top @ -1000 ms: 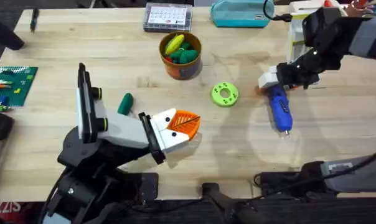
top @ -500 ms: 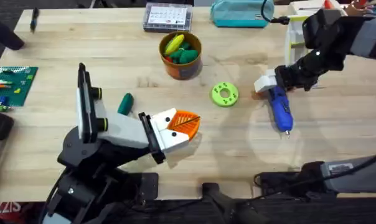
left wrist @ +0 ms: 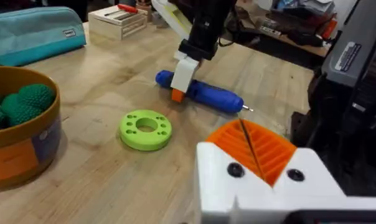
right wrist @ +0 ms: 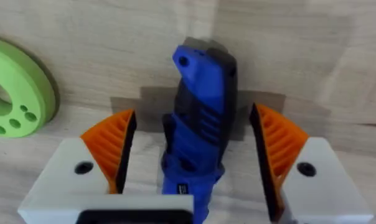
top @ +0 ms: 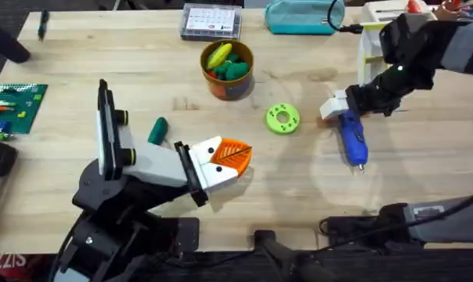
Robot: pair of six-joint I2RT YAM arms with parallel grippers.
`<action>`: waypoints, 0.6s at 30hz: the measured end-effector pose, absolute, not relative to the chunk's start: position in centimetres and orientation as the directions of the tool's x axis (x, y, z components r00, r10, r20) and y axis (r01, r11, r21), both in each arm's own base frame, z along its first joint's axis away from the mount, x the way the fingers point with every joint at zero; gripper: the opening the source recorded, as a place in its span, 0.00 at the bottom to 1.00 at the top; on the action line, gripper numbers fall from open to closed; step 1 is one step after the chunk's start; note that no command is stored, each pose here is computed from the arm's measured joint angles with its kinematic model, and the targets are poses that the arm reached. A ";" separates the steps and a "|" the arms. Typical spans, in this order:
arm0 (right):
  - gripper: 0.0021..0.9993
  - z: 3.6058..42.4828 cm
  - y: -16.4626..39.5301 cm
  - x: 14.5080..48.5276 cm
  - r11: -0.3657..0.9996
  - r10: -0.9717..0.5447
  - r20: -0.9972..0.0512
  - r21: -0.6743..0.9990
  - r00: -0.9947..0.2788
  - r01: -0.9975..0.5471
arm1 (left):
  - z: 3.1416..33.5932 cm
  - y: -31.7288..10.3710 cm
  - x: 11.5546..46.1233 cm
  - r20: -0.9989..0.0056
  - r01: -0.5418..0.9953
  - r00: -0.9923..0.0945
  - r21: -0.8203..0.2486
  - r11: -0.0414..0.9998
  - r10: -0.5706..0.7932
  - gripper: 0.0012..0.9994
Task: Pick up the gripper from the table and insert it into the empty holder that is missing its gripper. Then pick up a screw, insert it into the mounting hole, and use the screwdriver to tighten it. Finally, clean up the table by picking up the vegetable and placing it into the bucket.
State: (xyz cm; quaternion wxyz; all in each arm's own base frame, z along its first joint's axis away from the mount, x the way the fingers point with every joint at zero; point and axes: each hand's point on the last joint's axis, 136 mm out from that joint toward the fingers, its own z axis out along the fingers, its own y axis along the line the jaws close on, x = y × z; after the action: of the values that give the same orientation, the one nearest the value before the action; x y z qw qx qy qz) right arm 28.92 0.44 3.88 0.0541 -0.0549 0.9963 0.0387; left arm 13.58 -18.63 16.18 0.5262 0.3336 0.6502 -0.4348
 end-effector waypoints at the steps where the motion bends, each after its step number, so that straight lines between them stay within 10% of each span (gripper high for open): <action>1: 0.99 3.9 0.4 28.8 0.991 -0.105 -0.108 0.072 -0.989 -0.113 | 16.2 -18.6 13.6 -0.974 0.891 -0.224 -0.215 0.399 -0.024 0.01; 18: 0.99 4.3 -0.2 28.9 0.998 -0.051 -0.117 0.038 -0.992 -0.056 | 16.2 -18.6 13.6 -0.974 0.891 -0.224 -0.215 0.399 -0.024 0.01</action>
State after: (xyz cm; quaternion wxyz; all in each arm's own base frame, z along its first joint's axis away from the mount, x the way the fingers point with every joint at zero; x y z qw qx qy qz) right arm 28.89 -0.17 4.35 0.0583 -0.0269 0.9977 0.0208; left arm 13.58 -18.63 16.18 0.5262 0.3335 0.6503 -0.4348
